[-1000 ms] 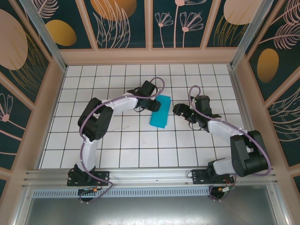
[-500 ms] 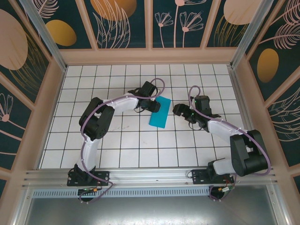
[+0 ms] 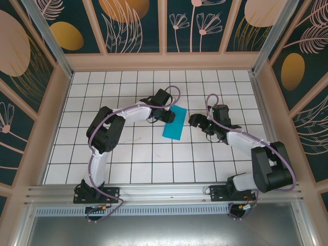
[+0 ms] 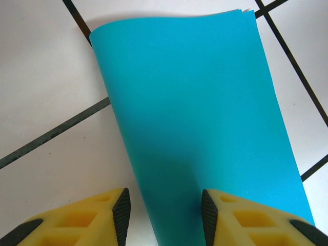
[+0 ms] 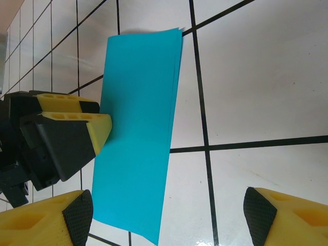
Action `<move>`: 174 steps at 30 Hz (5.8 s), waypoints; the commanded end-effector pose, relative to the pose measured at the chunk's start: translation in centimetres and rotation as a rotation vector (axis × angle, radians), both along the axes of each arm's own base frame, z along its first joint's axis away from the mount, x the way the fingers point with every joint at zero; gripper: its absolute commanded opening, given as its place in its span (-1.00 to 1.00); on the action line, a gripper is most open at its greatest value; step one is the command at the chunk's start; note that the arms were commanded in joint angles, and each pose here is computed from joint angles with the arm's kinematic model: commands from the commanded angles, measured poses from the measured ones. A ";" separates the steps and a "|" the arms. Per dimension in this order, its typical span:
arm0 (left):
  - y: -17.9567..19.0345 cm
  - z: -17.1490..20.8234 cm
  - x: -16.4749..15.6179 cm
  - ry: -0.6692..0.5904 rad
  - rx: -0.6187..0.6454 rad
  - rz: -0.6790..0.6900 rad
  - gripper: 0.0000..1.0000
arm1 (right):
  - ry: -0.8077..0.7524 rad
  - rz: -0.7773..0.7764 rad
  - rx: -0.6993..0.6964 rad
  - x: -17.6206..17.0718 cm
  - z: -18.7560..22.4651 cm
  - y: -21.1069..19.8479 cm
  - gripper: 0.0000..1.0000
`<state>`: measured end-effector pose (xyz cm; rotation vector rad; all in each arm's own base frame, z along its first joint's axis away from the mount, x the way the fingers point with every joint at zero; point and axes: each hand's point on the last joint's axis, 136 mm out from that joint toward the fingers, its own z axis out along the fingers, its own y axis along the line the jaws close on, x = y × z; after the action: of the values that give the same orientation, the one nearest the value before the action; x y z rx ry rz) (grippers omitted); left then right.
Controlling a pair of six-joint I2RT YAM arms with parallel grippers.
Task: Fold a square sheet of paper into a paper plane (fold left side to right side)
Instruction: First fold in half a square sheet of paper at the center of the table, then hold the square sheet of paper at the center of the table.
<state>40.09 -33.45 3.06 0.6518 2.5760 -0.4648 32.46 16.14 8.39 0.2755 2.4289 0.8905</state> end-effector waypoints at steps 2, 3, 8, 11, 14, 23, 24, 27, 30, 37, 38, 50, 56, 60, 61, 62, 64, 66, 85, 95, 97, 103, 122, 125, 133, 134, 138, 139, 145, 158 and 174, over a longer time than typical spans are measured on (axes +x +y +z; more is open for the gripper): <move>0.5 -0.8 -0.4 0.021 0.020 -0.025 -0.11 | 0.004 0.024 -0.009 -0.2 -0.5 0.3 0.61; 0.5 -0.8 -0.4 0.020 0.020 -0.026 -0.11 | 0.008 0.023 -0.009 -0.3 -0.6 0.3 0.61; 0.4 -0.8 -0.4 0.018 0.021 -0.029 -0.11 | 0.007 0.026 -0.009 -0.3 -0.5 0.4 0.61; 0.4 -0.9 -0.4 0.020 0.022 -0.030 -0.11 | 0.010 0.026 -0.009 -0.3 -0.6 0.4 0.61; 0.4 -1.0 -0.4 0.020 0.023 -0.030 -0.11 | 0.010 0.030 -0.008 -0.3 -0.6 0.5 0.61; 0.3 -1.3 -0.4 0.025 0.025 -0.038 -0.11 | 0.010 0.032 -0.007 -0.2 -0.6 0.7 0.61; 0.4 -1.4 -0.4 0.025 0.026 -0.038 -0.11 | 0.012 0.033 -0.008 -0.2 -0.7 0.7 0.61; 0.3 -1.3 -0.4 0.024 0.024 -0.037 -0.10 | 0.012 0.035 -0.008 -0.2 -0.7 0.8 0.61; 0.2 -1.3 -0.3 0.025 0.021 -0.035 -0.09 | 0.012 0.037 -0.008 -0.2 -0.6 0.8 0.61; 0.0 -1.4 -0.1 0.027 0.016 -0.031 -0.08 | 0.011 0.039 -0.011 -0.1 -0.6 0.9 0.61; 0.0 -1.4 -0.1 0.029 0.016 -0.032 -0.07 | 0.011 0.038 -0.012 -0.1 -0.6 0.9 0.61; 0.3 -1.2 0.7 0.021 0.022 0.033 -0.06 | 0.012 0.042 -0.011 0.0 -0.6 1.1 0.61; 0.2 -0.9 1.0 0.020 0.013 0.054 -0.05 | 0.017 0.044 -0.013 -0.1 -0.8 1.1 0.61; 0.1 -1.2 0.6 0.031 0.008 0.032 -0.05 | 0.017 0.046 -0.014 -0.2 -0.8 1.1 0.61; 0.1 -1.3 0.5 0.035 0.008 0.025 -0.06 | 0.017 0.046 -0.015 -0.2 -0.8 1.1 0.61; 0.1 -1.5 0.3 0.038 0.011 0.020 -0.06 | 0.017 0.045 -0.016 -0.2 -0.8 1.1 0.61; 0.3 -1.7 0.1 0.039 0.020 0.011 -0.06 | 0.016 0.045 -0.014 -0.1 -0.8 1.1 0.61; 0.5 -1.7 0.0 0.037 0.025 0.004 -0.07 | 0.016 0.046 -0.014 -0.1 -0.8 1.1 0.61; 1.0 -2.5 -0.6 0.052 0.052 -0.006 -0.07 | 0.016 0.046 -0.016 -0.1 -0.8 1.1 0.61; 0.8 -2.1 -0.4 0.048 0.044 -0.006 -0.06 | 0.015 0.046 -0.017 -0.1 -0.8 1.2 0.61; 0.8 -2.1 -0.5 0.050 0.042 -0.008 -0.07 | 0.016 0.047 -0.017 -0.1 -0.8 1.2 0.61; 0.8 -2.1 -0.6 0.050 0.043 -0.019 -0.07 | 0.018 0.049 -0.014 -0.1 -0.8 1.3 0.61; 0.8 -2.2 -0.6 0.048 0.043 -0.025 -0.03 | 0.020 0.053 0.066 1.7 -0.6 3.2 0.28; 0.8 -2.2 -0.5 0.047 0.044 -0.020 -0.03 | 0.028 0.053 0.073 2.2 -0.9 3.4 0.16; 0.6 -2.2 -0.1 0.047 0.040 0.001 -0.03 | 0.038 0.050 0.085 2.7 -1.4 4.0 0.11; 0.7 -2.2 -0.1 0.048 0.041 0.003 -0.02 | 0.040 0.053 0.085 2.8 -1.4 4.1 0.09; 0.7 -2.3 -0.1 0.049 0.042 0.003 -0.02 | 0.047 0.058 0.087 3.0 -1.7 4.4 0.02; 0.6 -2.3 -0.1 0.050 0.041 0.001 -0.03 | 0.051 0.060 0.087 3.0 -1.9 4.6 -0.02; 0.6 -2.4 -0.2 0.057 0.037 0.000 -0.02 | 0.060 0.066 0.088 3.4 -2.3 5.1 -0.12; 0.2 -2.4 0.0 0.065 0.021 0.009 -0.01 | 0.041 0.040 0.087 3.6 -1.6 4.8 -0.18; 0.3 -2.7 -0.1 0.070 0.029 0.006 -0.01 | 0.037 0.039 0.088 4.3 -1.4 5.2 -0.32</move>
<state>40.10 -33.54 1.90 0.6594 2.6035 -0.4568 35.60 20.63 5.72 0.2915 2.4832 1.0062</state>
